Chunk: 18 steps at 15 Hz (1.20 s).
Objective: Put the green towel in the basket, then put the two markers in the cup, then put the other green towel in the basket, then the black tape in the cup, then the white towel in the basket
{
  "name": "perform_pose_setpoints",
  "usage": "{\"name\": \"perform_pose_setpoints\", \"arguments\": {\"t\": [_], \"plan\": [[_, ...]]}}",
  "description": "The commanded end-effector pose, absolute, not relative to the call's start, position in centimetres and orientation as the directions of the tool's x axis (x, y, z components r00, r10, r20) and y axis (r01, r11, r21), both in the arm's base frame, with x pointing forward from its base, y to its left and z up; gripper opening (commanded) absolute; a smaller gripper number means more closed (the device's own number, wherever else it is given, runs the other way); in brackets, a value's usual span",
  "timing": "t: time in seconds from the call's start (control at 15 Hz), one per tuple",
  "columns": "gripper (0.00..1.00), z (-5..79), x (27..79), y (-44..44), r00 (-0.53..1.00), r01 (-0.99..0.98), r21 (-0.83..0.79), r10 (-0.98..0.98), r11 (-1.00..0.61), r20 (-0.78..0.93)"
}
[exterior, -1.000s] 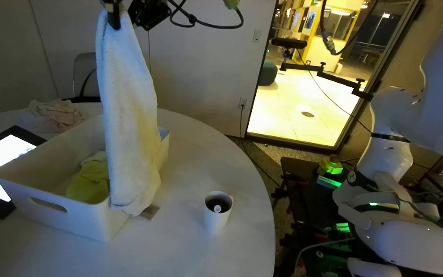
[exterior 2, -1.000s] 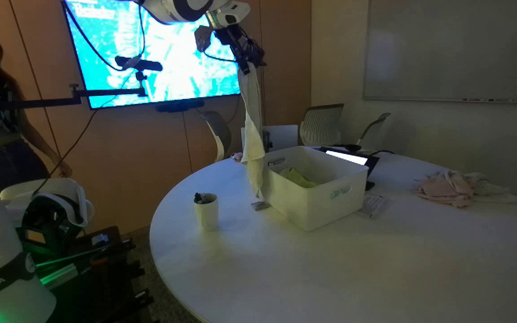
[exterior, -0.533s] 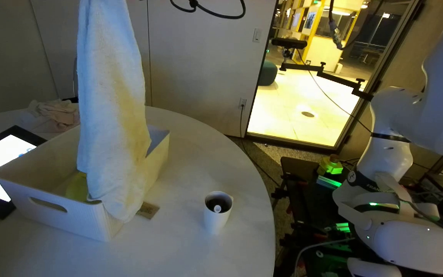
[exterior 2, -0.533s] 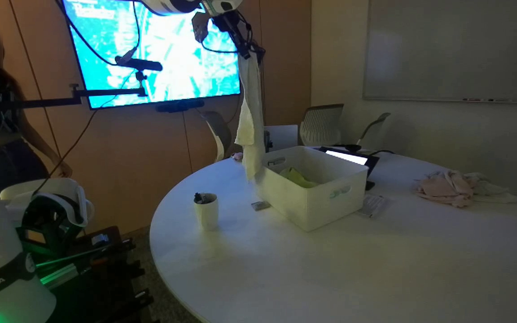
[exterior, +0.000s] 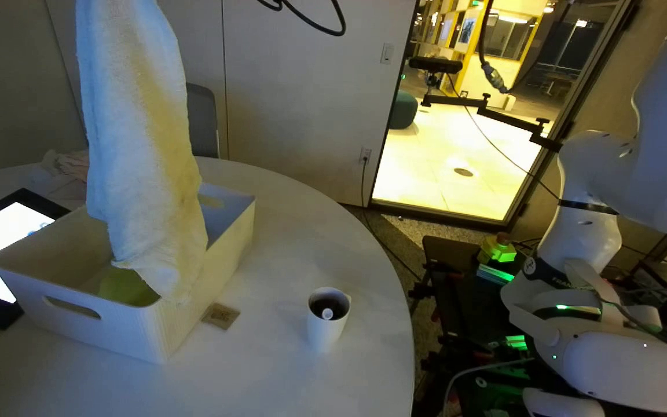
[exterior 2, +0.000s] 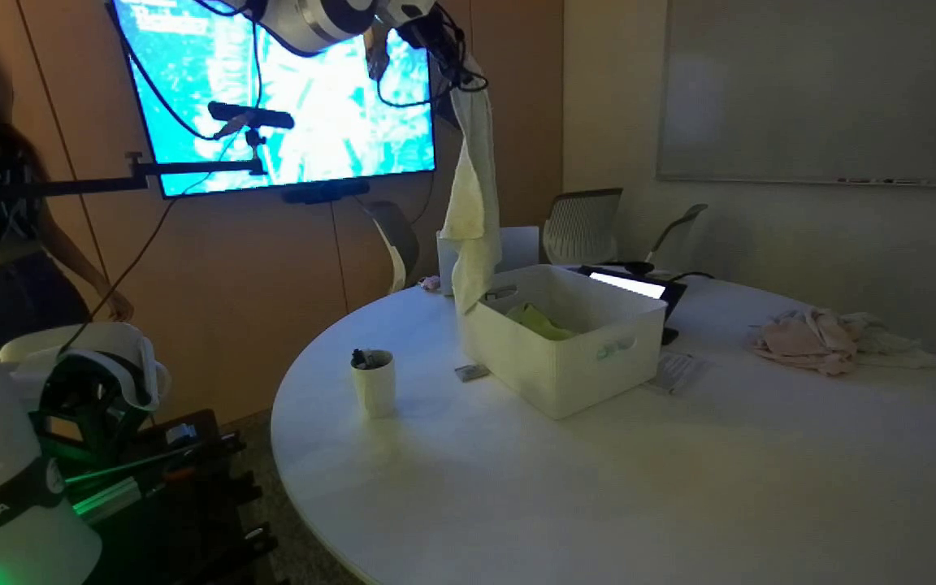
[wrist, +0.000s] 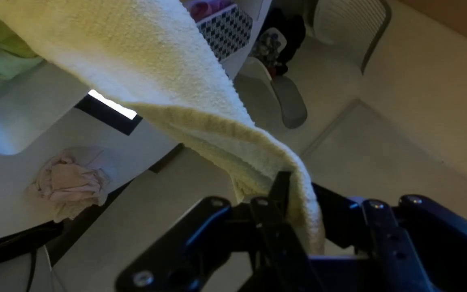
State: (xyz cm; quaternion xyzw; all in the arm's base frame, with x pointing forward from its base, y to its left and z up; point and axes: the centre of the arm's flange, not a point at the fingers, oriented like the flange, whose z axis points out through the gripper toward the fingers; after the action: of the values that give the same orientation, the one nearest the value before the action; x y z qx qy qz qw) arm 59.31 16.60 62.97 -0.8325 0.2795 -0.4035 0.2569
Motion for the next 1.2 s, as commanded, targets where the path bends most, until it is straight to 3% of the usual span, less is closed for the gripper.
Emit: {"name": "perform_pose_setpoints", "arguments": {"t": [0.0,0.4,0.67,0.73,0.87,1.13], "plan": [[0.07,63.9,61.0,16.9,0.36,-0.266,-0.726,-0.763,-0.635,0.536],[0.07,64.2,63.3,14.2,0.195,-0.305,-0.772,-0.83,-0.558,0.522],[0.11,63.1,66.0,14.6,0.231,-0.377,-0.714,-0.806,-0.59,0.544],[0.34,62.3,66.5,15.0,0.252,-0.402,-0.693,-0.8,-0.599,0.545],[0.37,60.3,67.7,15.6,0.284,-0.469,-0.635,-0.786,-0.614,0.549],[0.65,57.6,67.7,15.4,0.375,-0.547,-0.55,-0.772,-0.631,0.513]]}}
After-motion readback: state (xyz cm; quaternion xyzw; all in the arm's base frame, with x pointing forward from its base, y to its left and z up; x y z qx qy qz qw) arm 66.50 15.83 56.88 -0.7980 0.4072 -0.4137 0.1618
